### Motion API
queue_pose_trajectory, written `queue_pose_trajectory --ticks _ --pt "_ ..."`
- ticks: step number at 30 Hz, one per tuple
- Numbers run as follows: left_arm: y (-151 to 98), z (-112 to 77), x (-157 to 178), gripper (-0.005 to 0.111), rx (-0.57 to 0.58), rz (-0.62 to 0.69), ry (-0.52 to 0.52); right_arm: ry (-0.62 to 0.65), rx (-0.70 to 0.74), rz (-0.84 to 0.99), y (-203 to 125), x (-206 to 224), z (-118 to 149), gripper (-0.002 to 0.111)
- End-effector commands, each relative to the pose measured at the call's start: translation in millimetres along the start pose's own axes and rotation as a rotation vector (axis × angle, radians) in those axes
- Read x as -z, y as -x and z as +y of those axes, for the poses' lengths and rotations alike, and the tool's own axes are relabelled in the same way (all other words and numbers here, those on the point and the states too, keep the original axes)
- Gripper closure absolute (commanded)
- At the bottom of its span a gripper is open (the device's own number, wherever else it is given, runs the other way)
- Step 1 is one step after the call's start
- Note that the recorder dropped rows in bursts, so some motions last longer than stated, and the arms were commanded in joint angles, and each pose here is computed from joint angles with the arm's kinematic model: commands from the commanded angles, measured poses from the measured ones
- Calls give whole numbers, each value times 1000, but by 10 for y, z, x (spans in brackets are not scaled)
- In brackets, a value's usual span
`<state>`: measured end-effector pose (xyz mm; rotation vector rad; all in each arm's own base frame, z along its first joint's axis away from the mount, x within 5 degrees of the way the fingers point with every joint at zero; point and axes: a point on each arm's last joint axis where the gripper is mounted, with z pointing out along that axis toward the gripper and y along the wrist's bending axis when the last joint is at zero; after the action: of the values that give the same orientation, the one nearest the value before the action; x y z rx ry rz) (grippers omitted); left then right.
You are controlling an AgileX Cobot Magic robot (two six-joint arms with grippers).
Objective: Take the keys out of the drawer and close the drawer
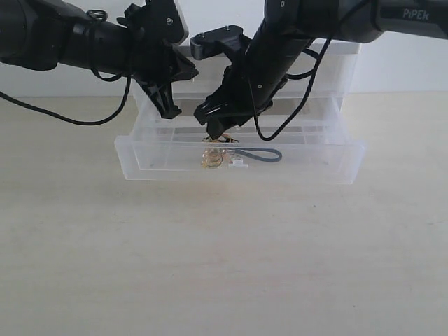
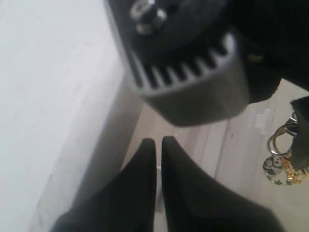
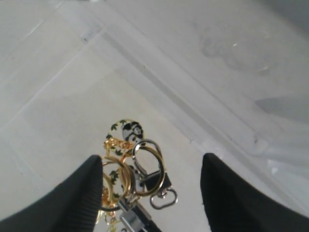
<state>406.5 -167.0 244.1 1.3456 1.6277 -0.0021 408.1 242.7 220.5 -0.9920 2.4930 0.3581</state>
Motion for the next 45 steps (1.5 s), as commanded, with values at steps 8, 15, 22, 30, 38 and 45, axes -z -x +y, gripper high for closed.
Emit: queue_pose_trajectory --ticks 8,15,22,30,38,45 --pt "-37 184 46 103 26 40 131 12 2 46 -58 -80 -7 56" --pt "-44 196 48 103 26 48 145 10 68 -2 21 266 56 67" --pt "-51 203 51 103 26 50 148 74 234 123 -89 493 143 53" --pt "-51 203 51 103 26 50 148 88 418 179 -143 620 158 53" --pt "-51 203 51 103 26 50 148 72 522 205 -217 534 122 53" --pt "-51 203 51 103 26 50 148 9 638 196 -292 360 47 53"
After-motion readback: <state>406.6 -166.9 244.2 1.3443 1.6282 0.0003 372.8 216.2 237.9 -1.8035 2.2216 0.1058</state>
